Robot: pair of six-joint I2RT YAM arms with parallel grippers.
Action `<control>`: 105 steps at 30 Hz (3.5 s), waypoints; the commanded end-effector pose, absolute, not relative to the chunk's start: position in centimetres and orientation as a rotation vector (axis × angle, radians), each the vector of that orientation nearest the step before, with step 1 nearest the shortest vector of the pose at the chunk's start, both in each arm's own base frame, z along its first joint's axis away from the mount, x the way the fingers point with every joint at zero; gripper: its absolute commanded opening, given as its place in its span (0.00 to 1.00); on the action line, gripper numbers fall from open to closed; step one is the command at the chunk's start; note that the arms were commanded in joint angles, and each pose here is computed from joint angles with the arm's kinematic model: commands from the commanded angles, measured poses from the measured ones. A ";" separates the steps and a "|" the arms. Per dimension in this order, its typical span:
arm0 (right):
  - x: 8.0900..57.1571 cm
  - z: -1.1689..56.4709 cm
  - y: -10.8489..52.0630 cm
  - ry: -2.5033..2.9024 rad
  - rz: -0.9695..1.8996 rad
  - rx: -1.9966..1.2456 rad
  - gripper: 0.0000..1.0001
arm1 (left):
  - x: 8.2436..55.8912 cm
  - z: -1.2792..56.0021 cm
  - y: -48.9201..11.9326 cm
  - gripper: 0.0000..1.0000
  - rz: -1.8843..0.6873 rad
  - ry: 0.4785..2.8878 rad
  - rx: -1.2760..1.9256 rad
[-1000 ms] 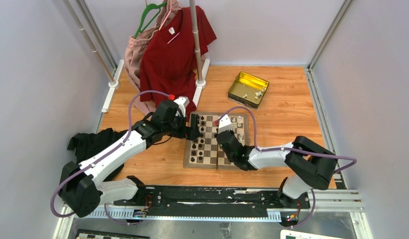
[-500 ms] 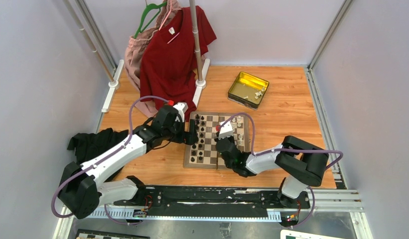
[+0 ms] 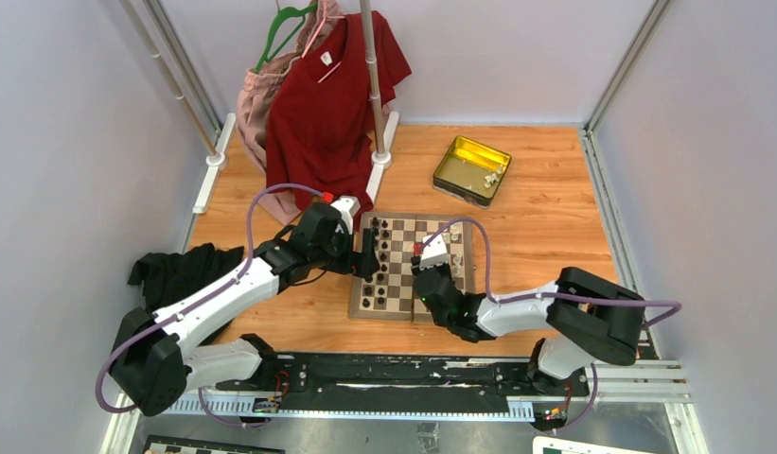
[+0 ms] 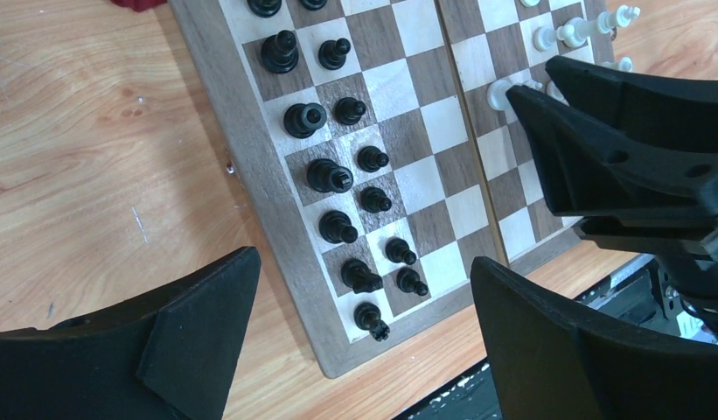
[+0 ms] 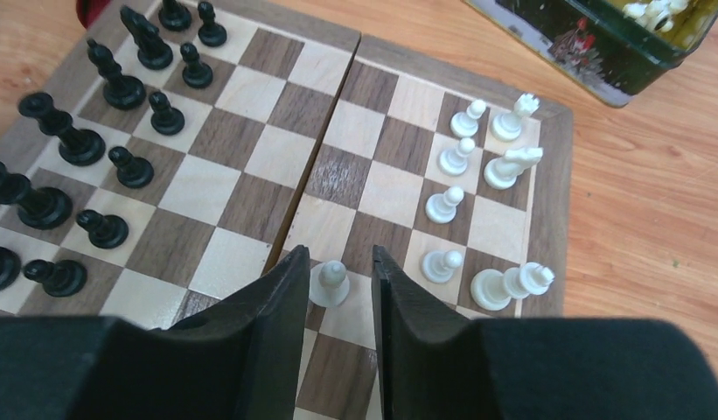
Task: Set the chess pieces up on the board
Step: Place the chess piece on the chessboard, then pick up the chess piece from the chessboard, then place the chess piece on the chessboard.
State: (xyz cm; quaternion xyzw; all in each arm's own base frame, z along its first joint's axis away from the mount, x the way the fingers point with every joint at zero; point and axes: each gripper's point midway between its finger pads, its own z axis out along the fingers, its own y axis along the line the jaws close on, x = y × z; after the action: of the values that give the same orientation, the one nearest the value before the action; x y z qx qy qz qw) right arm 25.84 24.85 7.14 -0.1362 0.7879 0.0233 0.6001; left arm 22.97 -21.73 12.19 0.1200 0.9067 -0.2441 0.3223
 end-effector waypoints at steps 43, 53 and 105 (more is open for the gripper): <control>25.7 9.0 25.0 2.672 0.179 -0.365 0.28 | 23.5 16.9 -21.5 0.97 -0.625 2.278 0.319; 25.1 7.9 24.2 2.696 0.141 -0.370 0.28 | 23.7 16.5 -21.9 0.97 -0.636 2.286 0.317; 29.1 14.6 17.4 2.607 -0.007 -0.265 0.00 | 23.5 16.4 -21.7 0.97 -0.638 2.276 0.308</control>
State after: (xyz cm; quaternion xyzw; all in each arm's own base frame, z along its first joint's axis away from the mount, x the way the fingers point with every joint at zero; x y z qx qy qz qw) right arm 29.32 19.65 14.62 -0.0975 0.9574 0.0249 0.2707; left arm 23.57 -21.65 16.08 0.1151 0.8931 -0.2467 0.3581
